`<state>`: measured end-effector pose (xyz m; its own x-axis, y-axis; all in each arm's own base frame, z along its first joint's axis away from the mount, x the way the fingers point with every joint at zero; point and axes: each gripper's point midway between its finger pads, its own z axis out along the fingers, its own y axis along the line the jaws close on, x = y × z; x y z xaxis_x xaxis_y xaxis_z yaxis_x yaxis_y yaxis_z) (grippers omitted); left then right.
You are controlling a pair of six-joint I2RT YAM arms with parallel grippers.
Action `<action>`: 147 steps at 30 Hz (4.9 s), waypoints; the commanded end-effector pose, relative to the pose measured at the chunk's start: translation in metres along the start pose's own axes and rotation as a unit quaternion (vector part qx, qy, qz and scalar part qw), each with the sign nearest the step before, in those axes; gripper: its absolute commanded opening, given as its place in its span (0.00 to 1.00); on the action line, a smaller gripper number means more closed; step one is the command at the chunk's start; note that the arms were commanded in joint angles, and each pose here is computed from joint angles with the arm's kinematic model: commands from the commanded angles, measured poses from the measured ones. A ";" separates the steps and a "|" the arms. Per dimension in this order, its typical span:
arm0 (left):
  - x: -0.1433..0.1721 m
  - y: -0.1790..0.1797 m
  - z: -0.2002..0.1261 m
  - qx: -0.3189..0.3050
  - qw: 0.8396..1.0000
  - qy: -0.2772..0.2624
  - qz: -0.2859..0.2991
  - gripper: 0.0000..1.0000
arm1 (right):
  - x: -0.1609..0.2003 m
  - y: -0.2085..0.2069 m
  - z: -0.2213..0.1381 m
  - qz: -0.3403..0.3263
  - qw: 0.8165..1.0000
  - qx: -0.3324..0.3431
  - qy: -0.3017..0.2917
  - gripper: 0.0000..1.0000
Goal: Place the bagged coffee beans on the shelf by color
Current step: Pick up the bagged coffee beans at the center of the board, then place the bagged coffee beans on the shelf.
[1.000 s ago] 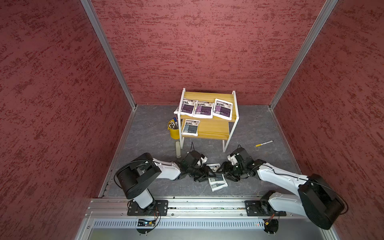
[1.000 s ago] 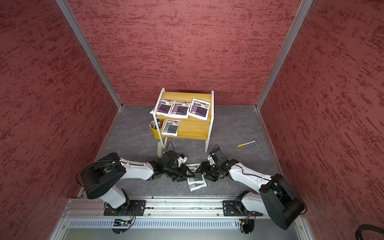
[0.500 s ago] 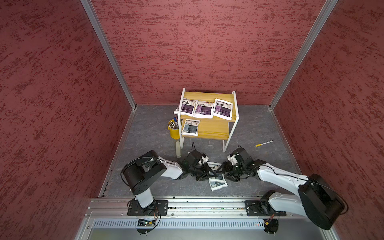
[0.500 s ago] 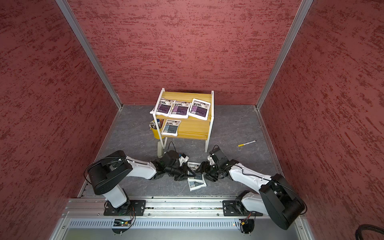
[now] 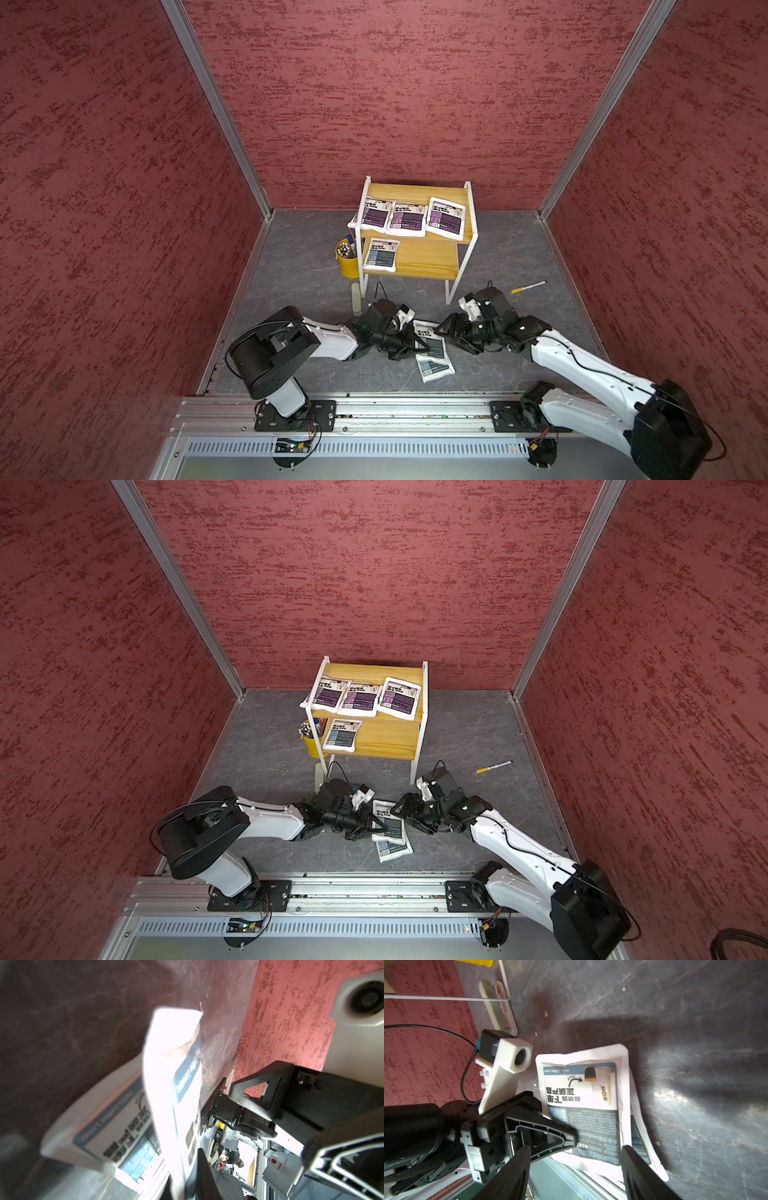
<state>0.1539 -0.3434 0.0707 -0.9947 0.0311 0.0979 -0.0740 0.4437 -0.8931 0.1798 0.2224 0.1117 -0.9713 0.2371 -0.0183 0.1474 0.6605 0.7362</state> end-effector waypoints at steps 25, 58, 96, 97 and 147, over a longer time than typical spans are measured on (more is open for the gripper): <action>0.026 -0.088 -0.147 0.097 0.986 -0.070 0.118 0.10 | 0.018 0.166 -0.036 -0.086 0.967 -0.240 0.008 0.70; -0.002 -0.124 -0.156 0.152 0.978 -0.075 0.119 0.12 | 0.034 0.171 -0.024 -0.096 0.959 -0.265 0.014 0.30; -0.005 -0.113 -0.158 0.124 0.984 -0.075 0.107 1.00 | 0.013 0.176 -0.034 -0.093 0.961 -0.253 -0.053 0.02; -0.005 -0.112 -0.161 0.121 0.984 -0.081 0.107 1.00 | 0.010 0.175 -0.036 -0.091 0.962 -0.251 -0.061 0.02; 0.016 -0.070 -0.233 0.074 0.976 -0.197 0.055 1.00 | -0.122 0.153 0.005 0.003 0.973 -0.044 -0.229 0.31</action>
<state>0.1605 -0.1666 0.2319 -0.9481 -0.2927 -0.1245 0.0248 0.3223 -0.9463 0.3152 0.2929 0.2025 -0.7868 0.5452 -0.2894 0.1480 0.6218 0.7691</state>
